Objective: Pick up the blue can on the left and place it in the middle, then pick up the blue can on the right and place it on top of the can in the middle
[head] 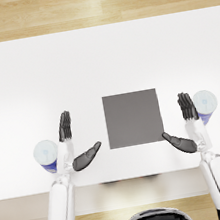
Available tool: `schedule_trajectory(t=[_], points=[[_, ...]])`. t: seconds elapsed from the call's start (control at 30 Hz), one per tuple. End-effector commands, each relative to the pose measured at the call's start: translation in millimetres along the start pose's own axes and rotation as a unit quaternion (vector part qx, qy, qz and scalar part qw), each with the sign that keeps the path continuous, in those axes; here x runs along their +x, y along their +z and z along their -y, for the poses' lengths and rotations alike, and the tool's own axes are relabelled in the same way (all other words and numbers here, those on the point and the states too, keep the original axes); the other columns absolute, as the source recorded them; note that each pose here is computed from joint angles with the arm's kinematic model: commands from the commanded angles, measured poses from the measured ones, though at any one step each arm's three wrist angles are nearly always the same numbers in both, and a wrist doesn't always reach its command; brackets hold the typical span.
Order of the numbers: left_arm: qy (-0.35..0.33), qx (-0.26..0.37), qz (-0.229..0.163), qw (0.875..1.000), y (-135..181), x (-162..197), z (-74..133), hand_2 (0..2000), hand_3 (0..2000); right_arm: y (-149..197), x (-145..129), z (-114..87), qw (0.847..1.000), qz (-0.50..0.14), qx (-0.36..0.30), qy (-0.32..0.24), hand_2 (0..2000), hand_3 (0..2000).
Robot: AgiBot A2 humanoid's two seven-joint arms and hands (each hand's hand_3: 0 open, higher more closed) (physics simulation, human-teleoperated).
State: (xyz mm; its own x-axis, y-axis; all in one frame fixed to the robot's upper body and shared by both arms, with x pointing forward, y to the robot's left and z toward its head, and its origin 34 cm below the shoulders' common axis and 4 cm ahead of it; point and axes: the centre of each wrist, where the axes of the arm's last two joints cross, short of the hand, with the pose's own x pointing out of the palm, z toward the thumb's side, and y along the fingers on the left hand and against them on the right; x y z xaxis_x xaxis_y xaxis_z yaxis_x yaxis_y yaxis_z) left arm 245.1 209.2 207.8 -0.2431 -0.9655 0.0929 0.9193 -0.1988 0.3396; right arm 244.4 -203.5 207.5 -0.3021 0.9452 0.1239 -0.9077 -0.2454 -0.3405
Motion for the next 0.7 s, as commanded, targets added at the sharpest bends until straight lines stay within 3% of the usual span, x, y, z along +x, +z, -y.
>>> schedule_trajectory(t=[0.03,0.2,0.33,0.4,0.7], points=[[0.043,0.063,-0.036,0.996,30.6,-22.5,-3.6,0,0,27.2,-19.0,4.1,0.997,-0.035,-0.056,-0.041,0,0],[0.124,0.097,-0.161,0.974,51.8,-52.6,15.0,0,0,47.5,-45.6,-2.2,0.977,-0.159,-0.090,-0.111,0,0],[0.178,0.069,-0.238,0.952,46.4,-65.7,38.7,0,0,48.6,-53.9,-11.3,0.959,-0.230,-0.083,-0.141,0,0],[0.197,0.048,-0.252,0.946,38.9,-71.6,47.1,0,0,39.2,-59.6,-14.1,0.957,-0.240,-0.062,-0.152,0,0],[0.202,-0.051,-0.236,0.949,-9.0,-70.6,68.5,0,0,-20.5,-78.6,-20.2,0.958,-0.225,0.056,-0.169,0,0]])
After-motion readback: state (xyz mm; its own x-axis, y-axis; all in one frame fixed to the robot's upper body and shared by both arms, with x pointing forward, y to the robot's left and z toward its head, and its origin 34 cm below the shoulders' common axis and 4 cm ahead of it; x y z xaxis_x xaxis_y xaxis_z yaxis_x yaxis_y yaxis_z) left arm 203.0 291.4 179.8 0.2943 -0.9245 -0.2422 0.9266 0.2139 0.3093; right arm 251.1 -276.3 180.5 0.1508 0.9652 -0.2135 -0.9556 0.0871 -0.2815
